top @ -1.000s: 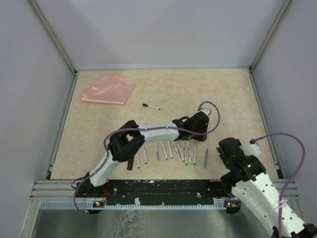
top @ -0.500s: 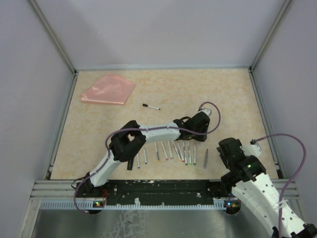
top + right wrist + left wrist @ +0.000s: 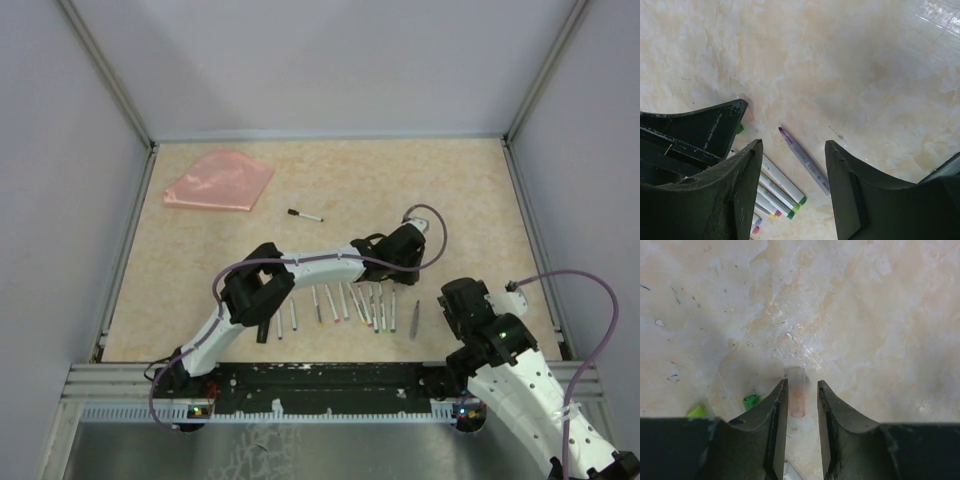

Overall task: Open the pen caps
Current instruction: Place the pen cap at the center of the board, then pick up the pen from the center of the board.

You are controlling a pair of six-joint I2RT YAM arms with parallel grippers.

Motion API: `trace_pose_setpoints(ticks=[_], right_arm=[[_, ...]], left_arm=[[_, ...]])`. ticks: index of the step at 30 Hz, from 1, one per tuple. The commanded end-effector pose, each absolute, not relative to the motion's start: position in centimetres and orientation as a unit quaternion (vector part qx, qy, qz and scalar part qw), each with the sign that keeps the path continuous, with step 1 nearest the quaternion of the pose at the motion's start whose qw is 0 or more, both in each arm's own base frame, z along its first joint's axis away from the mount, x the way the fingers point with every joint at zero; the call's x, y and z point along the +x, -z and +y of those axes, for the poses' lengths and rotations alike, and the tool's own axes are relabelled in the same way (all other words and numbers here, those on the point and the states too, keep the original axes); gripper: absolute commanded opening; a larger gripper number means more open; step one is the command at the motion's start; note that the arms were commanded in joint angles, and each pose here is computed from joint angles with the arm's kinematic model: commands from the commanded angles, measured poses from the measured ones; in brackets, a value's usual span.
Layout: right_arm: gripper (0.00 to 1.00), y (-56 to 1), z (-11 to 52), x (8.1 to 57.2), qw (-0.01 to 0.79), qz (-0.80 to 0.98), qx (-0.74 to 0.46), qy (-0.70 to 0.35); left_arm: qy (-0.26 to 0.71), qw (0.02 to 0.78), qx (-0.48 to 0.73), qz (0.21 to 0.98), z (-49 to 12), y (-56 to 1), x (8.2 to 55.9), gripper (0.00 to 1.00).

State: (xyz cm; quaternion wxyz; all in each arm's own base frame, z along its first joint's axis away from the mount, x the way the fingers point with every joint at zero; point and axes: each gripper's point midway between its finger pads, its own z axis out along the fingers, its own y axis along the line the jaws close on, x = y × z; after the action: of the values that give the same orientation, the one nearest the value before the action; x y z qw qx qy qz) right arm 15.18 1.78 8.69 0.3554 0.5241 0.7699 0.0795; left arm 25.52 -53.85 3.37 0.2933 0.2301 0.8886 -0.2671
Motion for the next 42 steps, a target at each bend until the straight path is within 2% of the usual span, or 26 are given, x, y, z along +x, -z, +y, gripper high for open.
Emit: trace_pose_setpoints(ticks=[1,10,20,33,42], right_arm=[[0.53,-9.7,0.9,16.0,0.384,0.741,0.545,-0.081],[0.53,-11.3,1.1,16.9,0.414,0.741,0.519,-0.101],[0.53,-13.0,1.7,17.8,0.451,0.742,0.477,-0.135],[0.54,-15.4,4.4,19.8,0.497,0.756,0.377,-0.197],[0.54,-16.4,5.8,20.8,0.515,0.758,0.332,-0.223]], left_arm=[[0.283,0.31,0.242,0.875,-55.2,-5.7,25.8,0.35],[0.303,0.357,0.218,0.857,-54.4,-11.2,28.0,0.4],[0.305,0.428,0.201,0.827,-48.0,-16.8,31.2,0.44],[0.306,0.445,0.156,0.827,-36.0,-19.2,33.5,0.45],[0.287,0.453,0.14,0.832,-31.1,-19.5,33.0,0.46]])
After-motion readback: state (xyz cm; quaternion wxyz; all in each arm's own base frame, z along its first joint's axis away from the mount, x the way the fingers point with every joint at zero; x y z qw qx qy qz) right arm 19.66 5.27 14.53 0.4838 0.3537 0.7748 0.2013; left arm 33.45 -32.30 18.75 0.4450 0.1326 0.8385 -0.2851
